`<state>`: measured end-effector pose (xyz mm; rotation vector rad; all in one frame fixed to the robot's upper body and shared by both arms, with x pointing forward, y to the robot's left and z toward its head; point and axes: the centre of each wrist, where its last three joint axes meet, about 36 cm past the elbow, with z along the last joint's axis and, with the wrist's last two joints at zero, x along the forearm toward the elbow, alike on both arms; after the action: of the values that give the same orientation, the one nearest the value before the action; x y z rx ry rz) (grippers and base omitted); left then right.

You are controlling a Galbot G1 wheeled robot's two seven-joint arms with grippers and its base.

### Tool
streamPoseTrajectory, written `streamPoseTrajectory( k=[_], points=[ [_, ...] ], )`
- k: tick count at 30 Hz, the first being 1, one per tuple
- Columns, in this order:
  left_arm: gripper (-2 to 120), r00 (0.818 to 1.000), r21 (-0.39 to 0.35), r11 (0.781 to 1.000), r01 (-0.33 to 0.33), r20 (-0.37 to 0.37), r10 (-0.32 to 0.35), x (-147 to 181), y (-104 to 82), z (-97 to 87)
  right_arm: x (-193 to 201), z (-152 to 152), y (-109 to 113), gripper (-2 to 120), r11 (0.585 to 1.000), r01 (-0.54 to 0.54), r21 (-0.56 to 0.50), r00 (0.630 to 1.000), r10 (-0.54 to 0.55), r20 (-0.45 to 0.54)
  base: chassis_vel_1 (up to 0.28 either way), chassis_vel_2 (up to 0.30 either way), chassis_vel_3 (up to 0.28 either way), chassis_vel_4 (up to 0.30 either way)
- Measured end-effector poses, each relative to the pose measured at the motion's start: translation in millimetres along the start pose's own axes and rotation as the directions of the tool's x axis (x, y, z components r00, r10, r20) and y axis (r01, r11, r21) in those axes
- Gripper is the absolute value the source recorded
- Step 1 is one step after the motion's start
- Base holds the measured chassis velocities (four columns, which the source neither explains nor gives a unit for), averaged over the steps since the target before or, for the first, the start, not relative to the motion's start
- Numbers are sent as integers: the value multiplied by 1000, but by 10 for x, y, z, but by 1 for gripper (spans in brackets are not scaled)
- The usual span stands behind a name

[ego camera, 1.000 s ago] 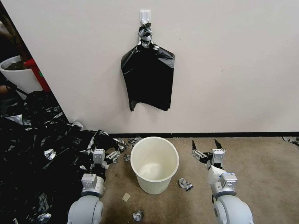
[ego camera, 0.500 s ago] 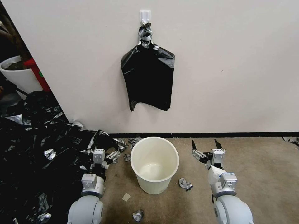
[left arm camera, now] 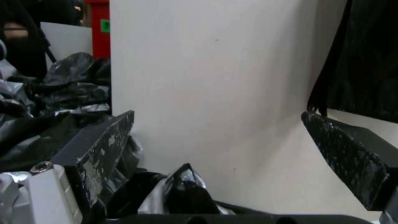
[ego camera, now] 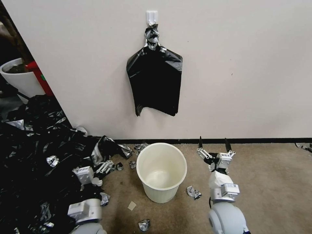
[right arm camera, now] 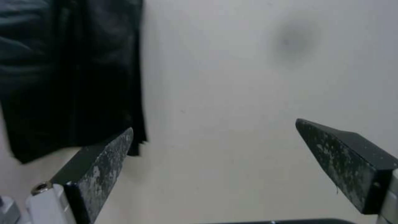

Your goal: Place a trash bag onto the trash bin.

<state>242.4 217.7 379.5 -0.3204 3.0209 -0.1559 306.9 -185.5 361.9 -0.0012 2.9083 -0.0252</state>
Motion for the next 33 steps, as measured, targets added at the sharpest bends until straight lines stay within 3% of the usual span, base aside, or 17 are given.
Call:
streamPoseTrajectory(
  k=[4, 5, 6, 7, 9, 10, 12, 13, 14, 15, 16, 18, 19, 21, 26, 33],
  points=[
    [100, 1000, 1, 1000, 0, 2, 0, 1, 0, 0, -95, 33, 24, 100, 995, 83, -63, 995, -80, 57, 0, 0, 0, 0],
    [100, 1000, -6, 1000, -3, 25, 3, -4, 17, -2, -208, 52, 107, 100, 976, 157, -150, 984, -142, 105, 0, 0, 0, 0],
    [100, 1000, -6, 1000, -3, 25, 3, -4, 17, -2, -208, 52, 107, 100, 976, 157, -150, 984, -142, 105, 0, 0, 0, 0],
    [100, 999, -8, 1000, -2, 35, 2, -8, 27, -4, -298, 53, 172, 100, 956, 196, -217, 977, -170, 133, 0, 0, 0, 0],
    [100, 996, -20, 999, -25, 89, 27, -24, 63, -4, -653, 28, 430, 100, 846, 297, -443, 952, -222, 213, 0, 0, 0, 0],
    [100, 996, -20, 999, -25, 89, 27, -24, 63, -4, -653, 28, 430, 100, 846, 297, -443, 952, -222, 213, 0, 0, 0, 0],
    [100, 983, -55, 996, -65, 170, 74, -59, 133, 8, -1056, -36, 649, 100, 712, 345, -612, 938, -231, 260, 0, 0, 0, 0],
    [100, 973, -75, 994, -85, 209, 99, -77, 165, 11, -1260, -106, 744, 100, 653, 365, -664, 930, -233, 283, 0, 0, 0, 0],
    [100, 973, -75, 994, -85, 209, 99, -77, 165, 11, -1260, -106, 744, 100, 653, 365, -664, 930, -233, 283, 0, 0, 0, 0],
    [100, 959, -101, 989, -106, 252, 129, -97, 208, 16, -1484, -215, 858, 100, 581, 381, -719, 925, -236, 299, 0, 0, 0, 0],
    [100, 956, -78, 992, -103, 268, 121, -85, 219, 23, -1643, -312, 953, 100, 526, 392, -755, 920, -242, 309, 0, 0, 0, 0],
    [100, 964, -28, 997, -77, 253, 82, 3, 243, 56, -1986, -534, 1160, 100, 422, 417, -805, 906, -264, 330, 0, 0, 0, 0],
    [100, 964, -28, 997, -77, 253, 82, 3, 243, 56, -1986, -534, 1160, 100, 422, 417, -805, 906, -264, 330, 0, 0, 0, 0],
    [100, 968, -24, 998, -57, 243, 61, 50, 267, 68, -2345, -675, 1372, 100, 362, 428, -828, 896, -291, 336, 0, 0, 0, 0],
    [100, 973, -47, 998, -35, 226, 45, 109, 299, 100, -3010, -1017, 1609, 100, 310, 443, -841, 887, -286, 361, 0, 0, 0, 0],
    [100, 973, -72, 997, 4, 229, 12, 112, 377, 90, -3336, -1197, 1684, 100, 282, 424, -861, 899, -249, 361, 0, 0, 0, 0]
  ],
)
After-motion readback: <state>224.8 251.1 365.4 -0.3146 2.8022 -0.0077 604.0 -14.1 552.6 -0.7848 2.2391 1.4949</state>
